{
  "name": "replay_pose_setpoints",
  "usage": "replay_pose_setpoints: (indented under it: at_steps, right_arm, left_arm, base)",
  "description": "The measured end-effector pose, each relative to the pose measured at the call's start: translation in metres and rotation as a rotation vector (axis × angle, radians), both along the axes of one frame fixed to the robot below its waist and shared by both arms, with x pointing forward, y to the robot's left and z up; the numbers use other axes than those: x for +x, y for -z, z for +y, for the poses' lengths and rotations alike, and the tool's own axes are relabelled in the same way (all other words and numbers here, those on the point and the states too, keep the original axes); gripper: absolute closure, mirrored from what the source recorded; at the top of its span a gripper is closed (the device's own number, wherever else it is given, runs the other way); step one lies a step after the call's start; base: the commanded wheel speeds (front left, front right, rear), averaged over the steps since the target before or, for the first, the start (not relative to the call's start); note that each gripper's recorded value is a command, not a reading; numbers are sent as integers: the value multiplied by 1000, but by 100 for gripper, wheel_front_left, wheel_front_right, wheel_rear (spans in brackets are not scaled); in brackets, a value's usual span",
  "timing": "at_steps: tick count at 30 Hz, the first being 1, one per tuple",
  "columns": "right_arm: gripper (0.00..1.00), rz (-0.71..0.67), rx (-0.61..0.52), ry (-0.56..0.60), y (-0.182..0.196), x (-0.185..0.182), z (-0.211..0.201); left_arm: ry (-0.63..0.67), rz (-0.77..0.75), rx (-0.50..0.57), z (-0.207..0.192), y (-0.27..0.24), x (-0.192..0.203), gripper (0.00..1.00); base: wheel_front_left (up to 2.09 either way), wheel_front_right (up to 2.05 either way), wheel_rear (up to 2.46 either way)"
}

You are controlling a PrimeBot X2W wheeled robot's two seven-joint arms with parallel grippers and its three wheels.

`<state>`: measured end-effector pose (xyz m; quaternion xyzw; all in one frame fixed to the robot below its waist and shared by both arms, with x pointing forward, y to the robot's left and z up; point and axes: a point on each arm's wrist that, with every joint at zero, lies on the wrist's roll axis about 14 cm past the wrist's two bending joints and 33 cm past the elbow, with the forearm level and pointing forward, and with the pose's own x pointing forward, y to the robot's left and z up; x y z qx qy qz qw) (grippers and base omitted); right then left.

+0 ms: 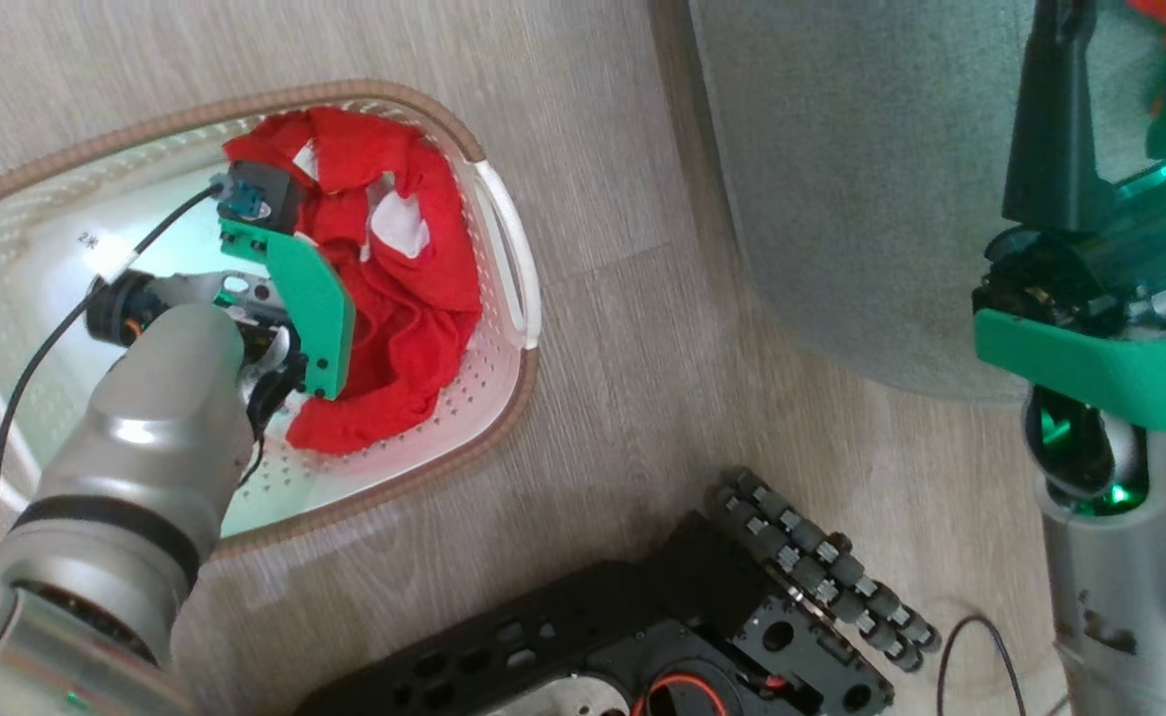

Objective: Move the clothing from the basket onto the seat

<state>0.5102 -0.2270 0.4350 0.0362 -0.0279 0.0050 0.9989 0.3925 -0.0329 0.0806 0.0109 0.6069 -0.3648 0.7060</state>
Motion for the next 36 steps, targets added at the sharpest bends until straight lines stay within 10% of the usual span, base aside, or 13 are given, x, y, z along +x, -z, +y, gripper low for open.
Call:
replay_pose_setpoints:
  at_steps: [36]
  right_arm:
    - [0, -188, 101, -73, -123, -92, 16]
  left_arm:
    - [-226, -615, -412, -4, -274, 5, 100]
  base:
    - [0, 0, 0]
